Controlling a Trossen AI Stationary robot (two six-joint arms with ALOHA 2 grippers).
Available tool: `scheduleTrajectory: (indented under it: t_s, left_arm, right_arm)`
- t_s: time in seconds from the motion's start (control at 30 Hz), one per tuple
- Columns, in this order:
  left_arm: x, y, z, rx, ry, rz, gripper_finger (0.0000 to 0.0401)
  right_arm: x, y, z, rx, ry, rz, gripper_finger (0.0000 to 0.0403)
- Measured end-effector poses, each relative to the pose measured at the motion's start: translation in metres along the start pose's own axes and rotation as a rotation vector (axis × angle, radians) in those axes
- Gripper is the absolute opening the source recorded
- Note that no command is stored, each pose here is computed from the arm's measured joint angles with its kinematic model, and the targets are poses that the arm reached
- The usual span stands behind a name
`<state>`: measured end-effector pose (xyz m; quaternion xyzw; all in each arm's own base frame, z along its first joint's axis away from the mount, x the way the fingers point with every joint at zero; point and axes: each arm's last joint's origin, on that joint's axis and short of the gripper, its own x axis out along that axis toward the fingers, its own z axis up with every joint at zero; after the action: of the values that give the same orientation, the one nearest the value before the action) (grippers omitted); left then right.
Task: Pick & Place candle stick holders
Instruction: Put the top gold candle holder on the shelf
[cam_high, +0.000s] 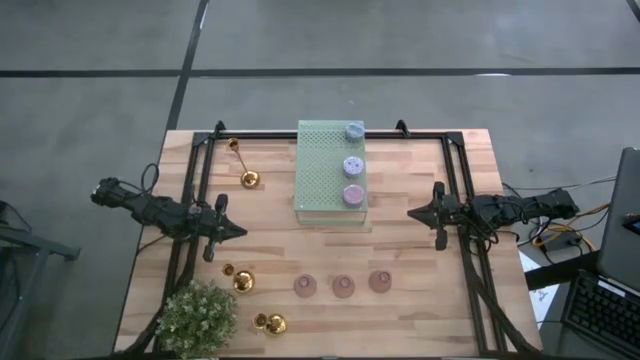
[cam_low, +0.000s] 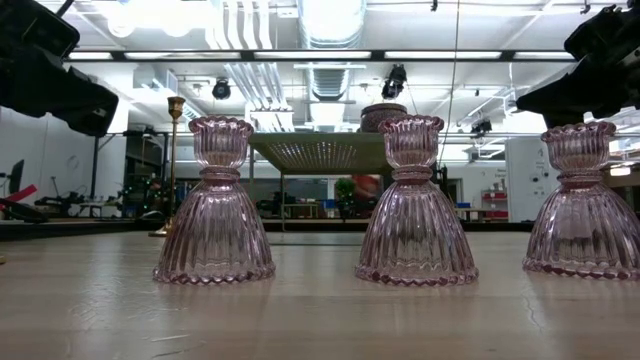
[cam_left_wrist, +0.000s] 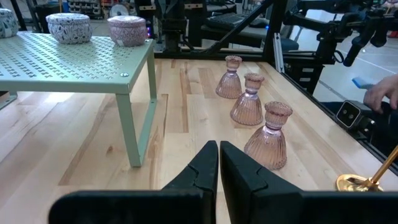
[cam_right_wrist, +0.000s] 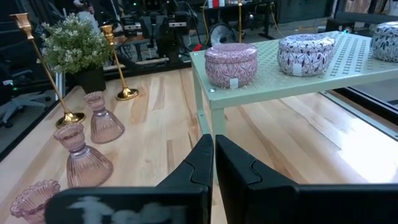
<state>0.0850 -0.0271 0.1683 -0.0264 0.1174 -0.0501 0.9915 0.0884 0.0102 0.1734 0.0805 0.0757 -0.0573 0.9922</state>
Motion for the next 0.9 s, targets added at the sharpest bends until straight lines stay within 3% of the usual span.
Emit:
scheduleTrajectory:
  t_s: [0.3,0.47,0.67,0.8,0.9]
  left_arm:
    - [0.0,-0.001,0.006,-0.017,-0.06,-0.004,0.0021]
    - [-0.004,0.0,0.029,-0.117,-0.304,0.058,0.0021]
    - [-0.012,0.001,0.048,-0.191,-0.511,0.053,0.0021]
    - [-0.019,0.006,0.056,-0.233,-0.613,0.231,0.0021]
    - [-0.017,0.009,0.055,-0.228,-0.588,0.346,0.0021]
  right_arm:
    - [0.0,0.0,0.0,0.0,0.0,0.0,0.0013]
    - [0.0,0.0,0.0,0.0,0.0,0.0,0.0013]
    - [0.0,0.0,0.0,0.0,0.0,0.0,0.0012]
    - [0.0,0.0,0.0,0.0,-0.001,0.0,0.0012]
    - [0.0,0.0,0.0,0.0,0.0,0.0,0.0012]
